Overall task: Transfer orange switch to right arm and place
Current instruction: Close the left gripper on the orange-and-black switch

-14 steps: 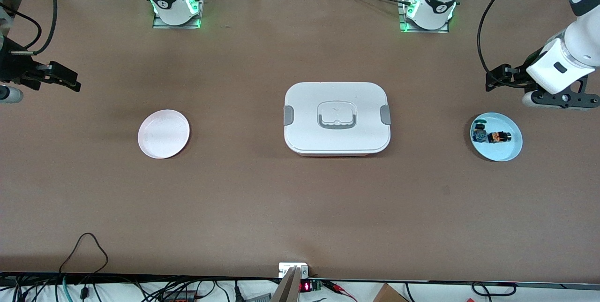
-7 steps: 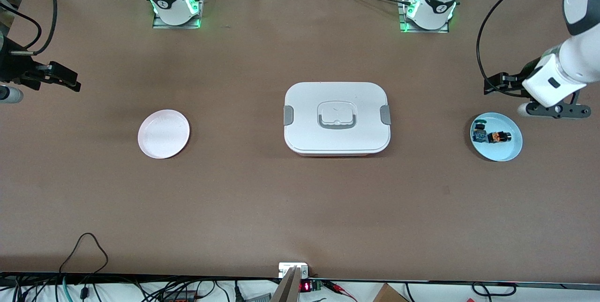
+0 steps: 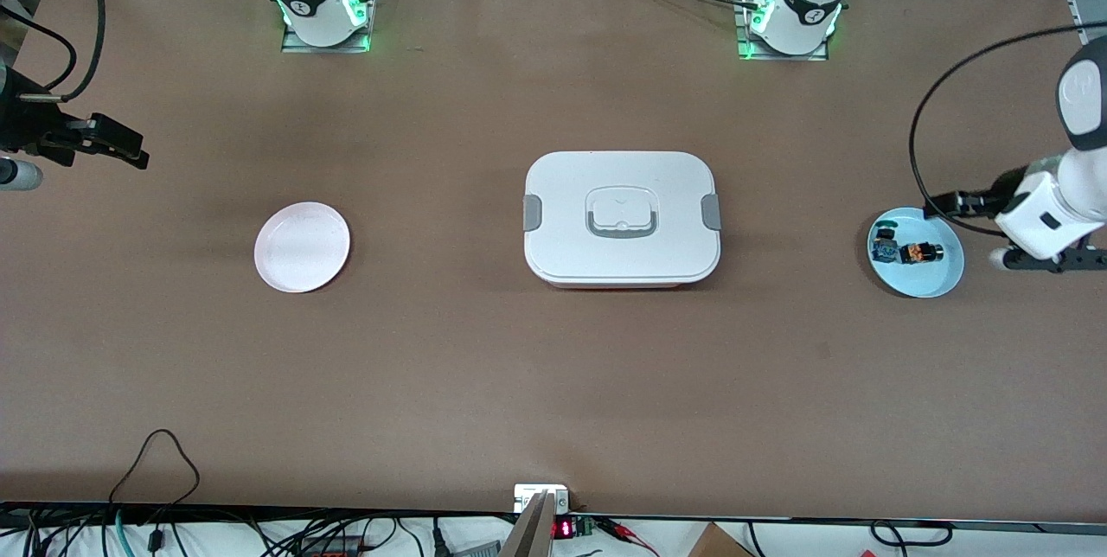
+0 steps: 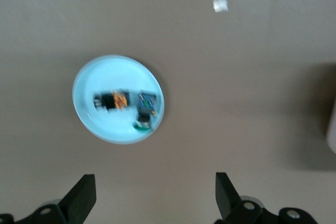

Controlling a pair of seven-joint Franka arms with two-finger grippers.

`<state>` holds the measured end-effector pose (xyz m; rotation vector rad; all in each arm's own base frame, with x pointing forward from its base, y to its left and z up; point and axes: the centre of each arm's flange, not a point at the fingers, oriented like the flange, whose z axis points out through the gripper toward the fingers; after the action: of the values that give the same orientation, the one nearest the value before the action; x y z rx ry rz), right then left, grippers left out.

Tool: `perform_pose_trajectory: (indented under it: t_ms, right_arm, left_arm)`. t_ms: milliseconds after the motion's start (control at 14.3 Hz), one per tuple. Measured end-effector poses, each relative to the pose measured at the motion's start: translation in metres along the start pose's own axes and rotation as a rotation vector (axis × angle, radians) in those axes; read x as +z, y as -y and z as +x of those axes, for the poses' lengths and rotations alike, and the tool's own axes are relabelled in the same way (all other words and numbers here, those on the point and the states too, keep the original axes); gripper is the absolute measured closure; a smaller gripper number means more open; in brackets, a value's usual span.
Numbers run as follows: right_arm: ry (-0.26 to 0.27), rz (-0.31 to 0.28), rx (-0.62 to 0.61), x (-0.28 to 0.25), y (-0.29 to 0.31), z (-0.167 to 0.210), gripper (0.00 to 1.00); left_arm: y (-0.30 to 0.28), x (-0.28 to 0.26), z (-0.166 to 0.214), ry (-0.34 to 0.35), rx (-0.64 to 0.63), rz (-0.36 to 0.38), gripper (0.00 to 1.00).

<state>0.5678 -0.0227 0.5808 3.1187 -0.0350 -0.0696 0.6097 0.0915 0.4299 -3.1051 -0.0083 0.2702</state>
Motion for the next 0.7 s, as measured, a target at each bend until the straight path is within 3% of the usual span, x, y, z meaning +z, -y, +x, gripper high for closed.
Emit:
perform_pose_trajectory:
  t_ms: [349, 698]
  right_arm:
    - [0.001, 0.0, 0.0, 0.0, 0.0, 0.0, 0.0]
    - [0.001, 0.0, 0.0, 0.0, 0.0, 0.0, 0.0]
  left_arm:
    - [0.038, 0.091, 0.035, -0.103, 0.0, 0.011, 0.0]
    - [0.059, 0.178, 0.02, -0.104, -0.037, 0.0, 0.0]
